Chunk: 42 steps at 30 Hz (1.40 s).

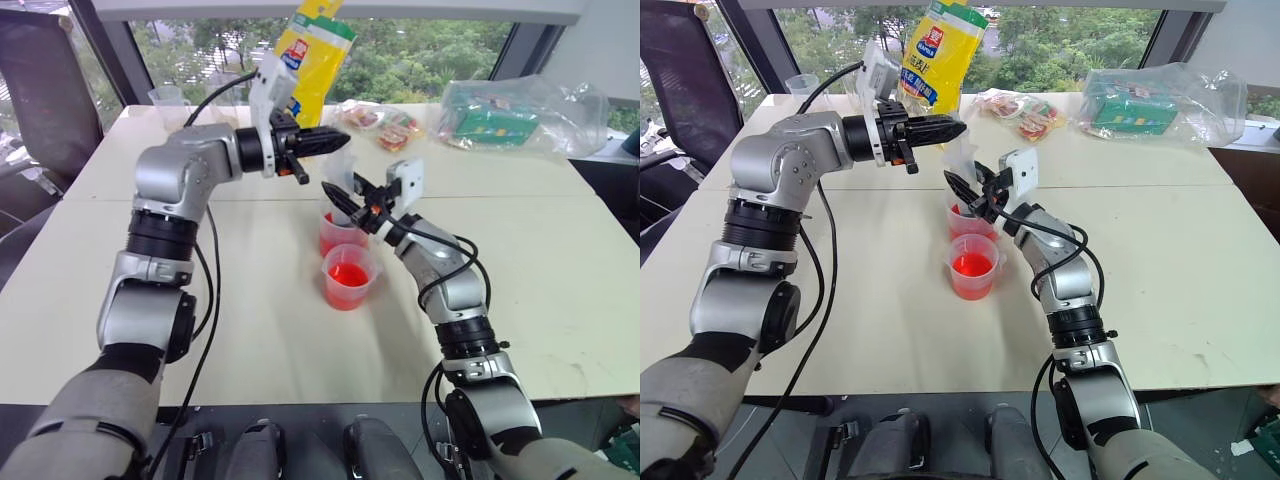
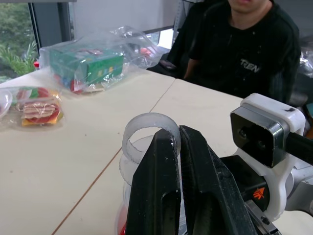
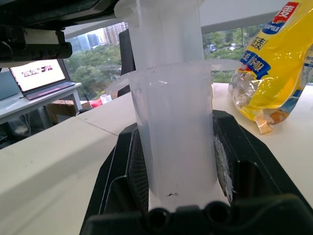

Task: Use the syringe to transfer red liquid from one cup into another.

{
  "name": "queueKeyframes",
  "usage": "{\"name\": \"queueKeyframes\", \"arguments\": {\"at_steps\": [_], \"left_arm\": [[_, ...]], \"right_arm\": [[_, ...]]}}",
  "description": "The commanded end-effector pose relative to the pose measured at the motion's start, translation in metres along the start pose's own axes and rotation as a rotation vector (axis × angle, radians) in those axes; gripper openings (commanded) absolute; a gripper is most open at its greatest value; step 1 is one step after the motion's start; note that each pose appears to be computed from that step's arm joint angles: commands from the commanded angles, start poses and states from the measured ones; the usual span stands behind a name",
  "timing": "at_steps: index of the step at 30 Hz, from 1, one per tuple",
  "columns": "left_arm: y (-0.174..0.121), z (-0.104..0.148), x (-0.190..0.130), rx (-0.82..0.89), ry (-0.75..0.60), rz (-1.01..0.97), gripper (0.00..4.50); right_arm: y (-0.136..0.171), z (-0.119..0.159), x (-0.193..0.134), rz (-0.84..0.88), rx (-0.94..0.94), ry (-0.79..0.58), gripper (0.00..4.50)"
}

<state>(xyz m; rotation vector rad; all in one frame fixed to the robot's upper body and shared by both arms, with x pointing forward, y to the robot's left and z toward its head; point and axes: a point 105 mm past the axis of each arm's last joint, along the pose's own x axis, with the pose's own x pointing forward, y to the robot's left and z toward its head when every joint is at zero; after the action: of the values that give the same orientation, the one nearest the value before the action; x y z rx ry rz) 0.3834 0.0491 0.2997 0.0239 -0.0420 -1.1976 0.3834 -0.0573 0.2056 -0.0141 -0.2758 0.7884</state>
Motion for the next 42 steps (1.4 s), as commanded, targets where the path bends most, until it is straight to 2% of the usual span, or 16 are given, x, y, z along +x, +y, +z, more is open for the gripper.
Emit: {"name": "queueKeyframes", "arguments": {"at_steps": [1, 5, 8, 10, 13, 24, 29, 34, 42], "left_arm": [[-0.019, 0.057, -0.004, 0.172, -0.163, -0.048, 0.04], [-0.021, 0.046, -0.006, 0.146, -0.136, -0.065, 0.04], [-0.022, 0.030, -0.011, 0.128, -0.089, -0.079, 0.92], [-0.023, 0.023, -0.013, 0.123, -0.070, -0.081, 2.01], [-0.025, 0.014, -0.020, 0.117, -0.045, -0.086, 3.30], [-0.021, 0.013, -0.053, 0.101, -0.030, -0.020, 3.30], [-0.017, 0.022, -0.069, 0.110, -0.039, 0.029, 3.30], [-0.018, 0.028, -0.074, 0.117, -0.048, 0.041, 3.30], [-0.026, 0.037, -0.067, 0.110, -0.084, 0.013, 3.30]], "right_arm": [[0.013, -0.009, 0.000, 0.059, 0.014, 0.045, 1.42], [0.009, 0.014, 0.002, 0.052, 0.005, -0.016, 1.42], [0.004, 0.030, 0.003, 0.043, -0.013, -0.057, 1.42], [0.002, 0.037, 0.004, 0.038, -0.021, -0.071, 1.42], [-0.001, 0.046, 0.004, 0.036, -0.033, -0.089, 1.42], [-0.007, 0.087, 0.008, 0.042, -0.062, -0.179, 1.42], [0.014, 0.117, -0.009, 0.184, 0.011, -0.212, 1.42], [0.033, 0.107, -0.031, 0.270, 0.053, -0.133, 1.42], [0.039, 0.062, -0.047, 0.218, 0.065, -0.037, 1.42]]}}
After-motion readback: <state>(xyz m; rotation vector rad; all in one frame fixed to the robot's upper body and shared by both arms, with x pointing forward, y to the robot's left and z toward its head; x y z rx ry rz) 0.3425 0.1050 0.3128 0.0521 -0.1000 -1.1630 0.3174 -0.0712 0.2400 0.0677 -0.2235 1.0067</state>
